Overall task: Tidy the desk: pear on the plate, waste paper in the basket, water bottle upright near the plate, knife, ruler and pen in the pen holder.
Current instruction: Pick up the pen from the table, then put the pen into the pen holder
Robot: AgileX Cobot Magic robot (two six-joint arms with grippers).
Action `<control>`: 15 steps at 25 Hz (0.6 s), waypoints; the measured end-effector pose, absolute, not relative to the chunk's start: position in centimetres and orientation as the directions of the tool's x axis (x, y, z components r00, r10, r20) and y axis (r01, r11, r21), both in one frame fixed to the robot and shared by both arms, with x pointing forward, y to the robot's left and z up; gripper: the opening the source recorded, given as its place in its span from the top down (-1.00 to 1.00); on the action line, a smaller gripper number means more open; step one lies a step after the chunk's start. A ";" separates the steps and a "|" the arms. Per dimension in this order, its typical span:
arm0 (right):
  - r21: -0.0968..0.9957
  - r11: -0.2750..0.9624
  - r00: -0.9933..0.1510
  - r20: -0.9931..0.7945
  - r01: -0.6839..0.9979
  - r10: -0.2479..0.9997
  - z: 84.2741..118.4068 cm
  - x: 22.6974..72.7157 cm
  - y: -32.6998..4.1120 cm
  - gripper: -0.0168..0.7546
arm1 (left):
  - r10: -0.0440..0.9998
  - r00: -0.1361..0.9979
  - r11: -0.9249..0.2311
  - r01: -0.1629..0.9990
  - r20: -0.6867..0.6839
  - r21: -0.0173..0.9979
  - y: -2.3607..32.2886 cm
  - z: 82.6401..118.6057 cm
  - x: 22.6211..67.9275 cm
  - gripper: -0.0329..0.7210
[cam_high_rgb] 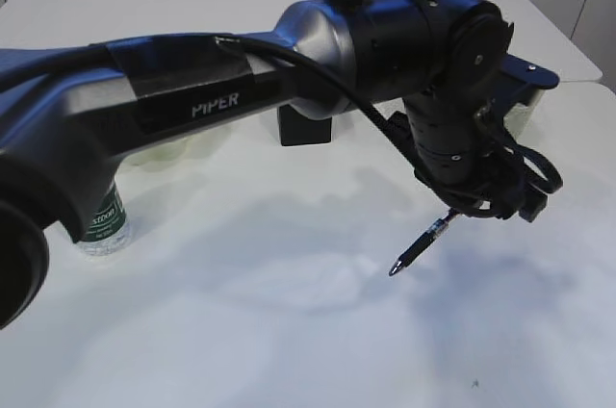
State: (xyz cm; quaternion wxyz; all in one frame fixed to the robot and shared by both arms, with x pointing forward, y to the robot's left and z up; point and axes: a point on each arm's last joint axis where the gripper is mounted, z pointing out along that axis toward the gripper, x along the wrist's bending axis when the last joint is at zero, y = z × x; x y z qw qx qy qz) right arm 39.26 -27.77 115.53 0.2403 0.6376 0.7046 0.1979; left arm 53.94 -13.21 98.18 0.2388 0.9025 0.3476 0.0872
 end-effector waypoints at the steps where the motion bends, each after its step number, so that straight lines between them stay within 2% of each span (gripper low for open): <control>1: 0.585 0.108 -0.071 -0.086 0.803 0.994 115.5 39.3 -27.8 0.00 | 0.668 0.744 -0.638 0.581 -0.011 0.505 -13.3 98.4 54.0 0.68; 15: 0.585 0.110 -0.072 -0.089 0.803 0.993 115.5 39.3 -27.8 0.00 | 0.674 0.738 -0.503 0.494 -0.036 0.709 -13.8 99.8 56.6 0.68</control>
